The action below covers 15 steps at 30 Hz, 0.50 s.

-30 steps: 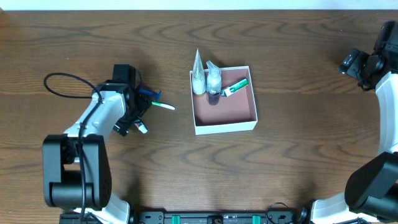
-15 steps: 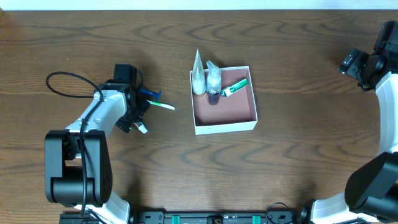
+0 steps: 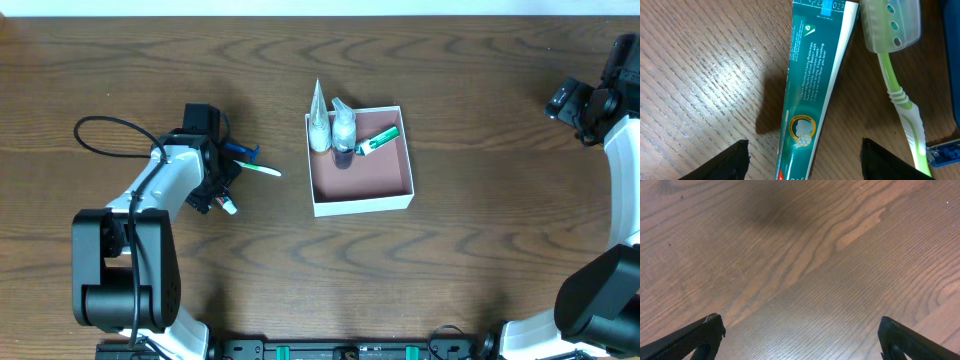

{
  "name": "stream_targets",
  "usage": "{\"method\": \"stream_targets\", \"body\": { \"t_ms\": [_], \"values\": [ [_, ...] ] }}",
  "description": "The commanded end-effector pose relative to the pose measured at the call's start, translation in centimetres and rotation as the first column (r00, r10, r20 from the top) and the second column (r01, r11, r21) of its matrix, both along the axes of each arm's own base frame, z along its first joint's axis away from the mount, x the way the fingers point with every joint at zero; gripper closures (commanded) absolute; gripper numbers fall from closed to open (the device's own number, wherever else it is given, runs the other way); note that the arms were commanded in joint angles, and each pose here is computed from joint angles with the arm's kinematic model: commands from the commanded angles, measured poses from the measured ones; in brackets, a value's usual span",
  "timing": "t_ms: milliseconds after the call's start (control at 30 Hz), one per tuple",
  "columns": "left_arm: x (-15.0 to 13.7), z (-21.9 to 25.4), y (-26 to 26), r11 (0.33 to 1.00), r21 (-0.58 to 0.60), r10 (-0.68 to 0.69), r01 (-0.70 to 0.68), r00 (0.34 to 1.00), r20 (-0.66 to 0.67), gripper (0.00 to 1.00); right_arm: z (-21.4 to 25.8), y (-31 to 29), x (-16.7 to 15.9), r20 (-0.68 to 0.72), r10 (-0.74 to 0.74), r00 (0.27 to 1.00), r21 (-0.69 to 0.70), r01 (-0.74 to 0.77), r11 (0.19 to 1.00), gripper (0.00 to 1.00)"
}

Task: Pack container
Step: 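Close the left gripper on the green Colgate toothpaste tube and lift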

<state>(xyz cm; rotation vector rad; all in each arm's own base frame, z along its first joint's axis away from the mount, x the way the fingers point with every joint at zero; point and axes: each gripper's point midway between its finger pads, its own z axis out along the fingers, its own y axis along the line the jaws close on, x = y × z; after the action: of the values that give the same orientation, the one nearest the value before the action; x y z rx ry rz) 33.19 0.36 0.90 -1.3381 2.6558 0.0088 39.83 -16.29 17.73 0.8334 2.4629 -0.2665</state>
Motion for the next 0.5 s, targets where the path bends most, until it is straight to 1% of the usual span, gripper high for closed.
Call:
{"method": "stream_targets", "body": {
  "t_ms": [0, 233, 267, 367, 467],
  "values": [
    [-0.7, -0.8, 0.4, 1.0, 0.017, 0.004, -0.004, 0.999, -0.032, 0.29, 0.4, -0.3, 0.0, 0.012, -0.023, 1.0, -0.004, 0.023, 1.0, 0.01],
    [-1.2, -1.4, 0.4, 1.0, 0.017, 0.005, -0.004, 0.999, -0.037, 0.29, 0.4, -0.3, 0.0, 0.012, -0.023, 1.0, -0.004, 0.023, 1.0, 0.01],
    [-1.2, -1.5, 0.4, 1.0, 0.017, 0.005, -0.004, 0.999, -0.035, 0.31, 0.4, -0.3, 0.0, 0.012, -0.023, 1.0, -0.004, 0.023, 1.0, 0.01],
    [-1.2, -1.8, 0.2, 1.0, 0.004, 0.003, -0.003, 1.0, -0.026, 0.41, 0.4, -0.3, 0.0, 0.011, -0.023, 1.0, -0.004, 0.023, 1.0, 0.01],
    [-1.2, -2.0, 0.2, 1.0, 0.001, 0.002, -0.002, 1.0, -0.022, 0.44, 0.4, -0.3, 0.0, 0.011, -0.023, 1.0, -0.004, 0.023, 1.0, 0.01]
  ]
}}
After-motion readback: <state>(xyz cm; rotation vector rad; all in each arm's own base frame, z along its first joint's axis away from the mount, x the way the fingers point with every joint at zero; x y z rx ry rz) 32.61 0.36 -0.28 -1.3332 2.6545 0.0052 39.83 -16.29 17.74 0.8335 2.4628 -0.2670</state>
